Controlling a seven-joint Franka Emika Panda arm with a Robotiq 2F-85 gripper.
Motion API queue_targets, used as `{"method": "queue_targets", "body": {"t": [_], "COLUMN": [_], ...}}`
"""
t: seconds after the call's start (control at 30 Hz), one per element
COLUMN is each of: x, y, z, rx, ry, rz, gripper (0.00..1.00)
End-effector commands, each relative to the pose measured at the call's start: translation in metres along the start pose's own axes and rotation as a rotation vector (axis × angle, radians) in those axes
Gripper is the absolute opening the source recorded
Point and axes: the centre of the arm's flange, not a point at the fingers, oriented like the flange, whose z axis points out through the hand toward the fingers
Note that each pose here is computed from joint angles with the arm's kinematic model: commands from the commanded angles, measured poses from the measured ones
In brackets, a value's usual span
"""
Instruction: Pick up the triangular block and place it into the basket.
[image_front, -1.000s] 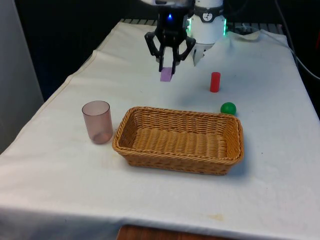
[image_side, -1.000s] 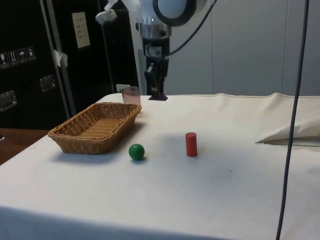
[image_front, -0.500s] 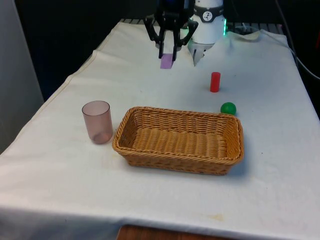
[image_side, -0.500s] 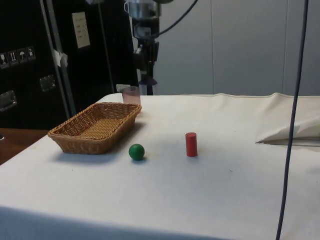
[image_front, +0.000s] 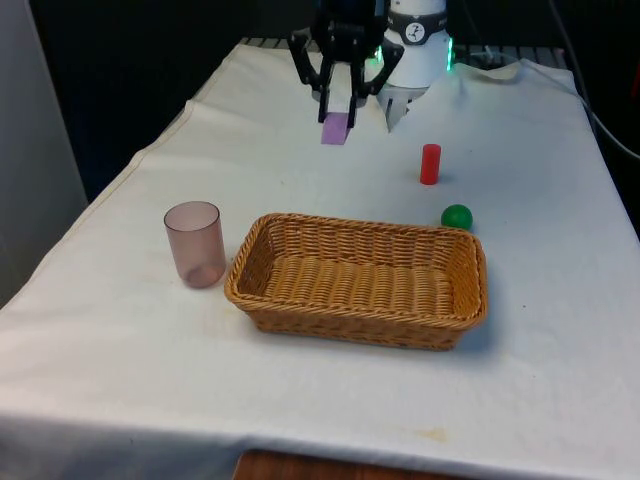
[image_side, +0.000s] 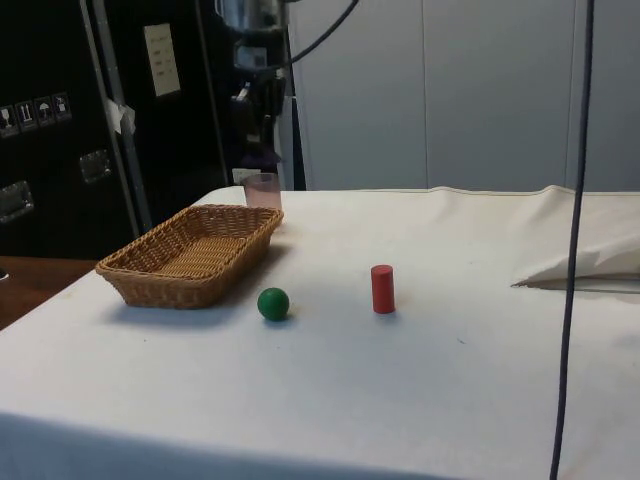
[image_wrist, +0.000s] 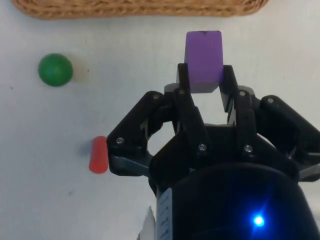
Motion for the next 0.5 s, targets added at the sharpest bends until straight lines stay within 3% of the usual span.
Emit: {"method": "queue_targets", "body": {"t": [0.0,0.47], "x": [0.003,0.049], "y": [-0.003,-0.018], "z": [0.000,0.016], "rx": [0.006,-0.014], "ry": [-0.007,0.021], "rz": [0.003,-0.002], "gripper": [0.34,0.34]}}
